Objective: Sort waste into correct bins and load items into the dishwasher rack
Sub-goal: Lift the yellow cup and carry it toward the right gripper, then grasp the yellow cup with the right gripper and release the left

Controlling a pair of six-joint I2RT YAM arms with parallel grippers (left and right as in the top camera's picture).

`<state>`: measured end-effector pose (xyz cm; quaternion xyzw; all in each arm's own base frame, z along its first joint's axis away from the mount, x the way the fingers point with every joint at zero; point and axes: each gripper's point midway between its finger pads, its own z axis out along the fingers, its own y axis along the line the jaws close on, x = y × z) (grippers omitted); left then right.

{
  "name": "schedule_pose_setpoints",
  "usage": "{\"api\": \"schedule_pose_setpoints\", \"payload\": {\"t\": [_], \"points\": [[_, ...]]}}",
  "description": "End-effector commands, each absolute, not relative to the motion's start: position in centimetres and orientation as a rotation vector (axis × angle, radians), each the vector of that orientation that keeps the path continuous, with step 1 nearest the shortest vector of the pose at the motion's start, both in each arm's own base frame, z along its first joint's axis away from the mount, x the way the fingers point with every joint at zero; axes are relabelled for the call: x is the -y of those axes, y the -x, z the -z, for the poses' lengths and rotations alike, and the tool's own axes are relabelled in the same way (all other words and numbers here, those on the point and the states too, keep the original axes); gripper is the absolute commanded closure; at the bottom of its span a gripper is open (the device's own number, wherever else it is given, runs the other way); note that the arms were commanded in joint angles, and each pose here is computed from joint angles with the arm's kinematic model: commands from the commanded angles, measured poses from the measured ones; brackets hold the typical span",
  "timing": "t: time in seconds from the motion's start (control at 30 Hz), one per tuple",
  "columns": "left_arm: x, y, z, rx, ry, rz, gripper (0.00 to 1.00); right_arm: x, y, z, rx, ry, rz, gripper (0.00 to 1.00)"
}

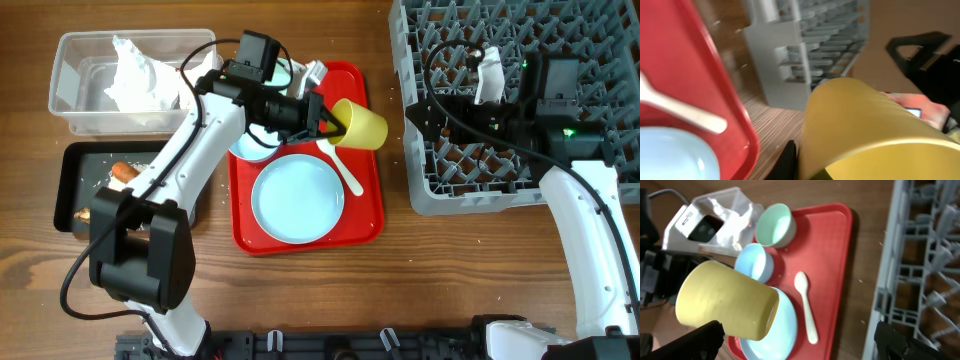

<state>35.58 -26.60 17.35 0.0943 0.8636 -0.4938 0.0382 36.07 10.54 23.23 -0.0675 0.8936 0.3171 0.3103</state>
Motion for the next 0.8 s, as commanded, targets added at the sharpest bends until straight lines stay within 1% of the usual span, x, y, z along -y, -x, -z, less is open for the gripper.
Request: {"api": "schedule_pose_setpoints", "payload": {"t": [0.0,0.1,0.27,0.37,0.6,0.77], "points": [[27.3,-35.4,-22.0,-2.445,-0.413,1.742,0.96,-12.7,-35.6,-26.6,-2.22,0.315,-1.015,0.0],[27.2,-35.8,-22.6,-2.392,-0.444,1.764,0.96,-13.7,-35.2,-27.5,-2.171,0.369,-1.082,0.0],[26.8,-36.2,-22.7,-2.38,-0.434,1.756,0.96,-15.0,-34.8,-27.6,-2.164,0.414,-1.099,0.0],[25.8,-37.0,-23.0,-2.354,-0.415,1.757,0.96,-16.0,-34.4,-28.8,-2.09,0.494,-1.161,0.0],[23.2,-37.0,-27.5,-2.086,-0.529,2.01,0.96,-17.5,-33.6,-32.3,-1.88,0.665,-1.272,0.0],[22.9,-36.6,-28.2,-2.05,-0.549,2.059,0.96,-18.7,-33.3,-32.8,-1.84,0.718,-1.272,0.0]]}}
